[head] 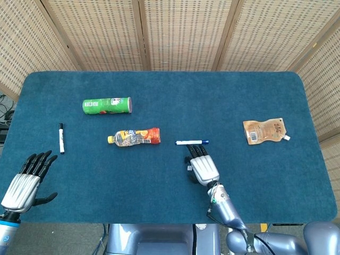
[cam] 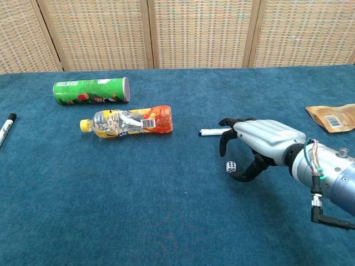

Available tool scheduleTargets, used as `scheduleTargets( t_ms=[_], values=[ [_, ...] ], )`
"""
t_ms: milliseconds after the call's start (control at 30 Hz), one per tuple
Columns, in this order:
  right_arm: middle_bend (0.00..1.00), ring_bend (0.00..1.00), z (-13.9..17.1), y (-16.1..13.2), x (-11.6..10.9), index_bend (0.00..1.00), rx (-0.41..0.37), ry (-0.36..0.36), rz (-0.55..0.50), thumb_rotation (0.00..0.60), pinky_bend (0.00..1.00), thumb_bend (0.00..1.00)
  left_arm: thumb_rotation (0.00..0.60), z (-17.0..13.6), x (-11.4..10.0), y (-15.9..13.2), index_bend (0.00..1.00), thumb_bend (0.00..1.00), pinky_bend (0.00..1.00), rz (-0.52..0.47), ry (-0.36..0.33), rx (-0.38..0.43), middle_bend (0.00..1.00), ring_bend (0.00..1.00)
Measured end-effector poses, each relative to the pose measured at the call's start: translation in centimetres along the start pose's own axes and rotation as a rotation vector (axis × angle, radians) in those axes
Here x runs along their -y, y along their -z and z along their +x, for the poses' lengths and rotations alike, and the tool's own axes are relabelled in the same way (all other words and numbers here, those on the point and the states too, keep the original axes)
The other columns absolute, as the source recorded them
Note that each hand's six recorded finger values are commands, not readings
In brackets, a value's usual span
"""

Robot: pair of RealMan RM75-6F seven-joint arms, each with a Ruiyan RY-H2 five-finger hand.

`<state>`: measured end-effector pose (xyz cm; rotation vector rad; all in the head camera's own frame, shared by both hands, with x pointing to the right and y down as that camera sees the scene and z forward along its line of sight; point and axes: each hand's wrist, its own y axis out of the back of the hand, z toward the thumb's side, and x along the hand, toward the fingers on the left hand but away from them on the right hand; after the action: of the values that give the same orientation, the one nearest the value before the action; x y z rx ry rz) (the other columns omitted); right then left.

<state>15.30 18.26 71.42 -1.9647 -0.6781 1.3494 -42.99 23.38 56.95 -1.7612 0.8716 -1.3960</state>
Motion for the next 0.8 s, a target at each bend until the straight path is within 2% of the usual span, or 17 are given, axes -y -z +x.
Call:
scheduleTargets(
  t_ms=[800],
  values=[
    [0.07,0.0,-1.3,0.3,0.3,0.4,0.012,-0.011,0.008,0.6,0.0,0.36,0.6,0.0,0.0,0.0,0.0,0.17,0.0,-0.006,0.005,0.003,0.0,0.0]
  ],
)
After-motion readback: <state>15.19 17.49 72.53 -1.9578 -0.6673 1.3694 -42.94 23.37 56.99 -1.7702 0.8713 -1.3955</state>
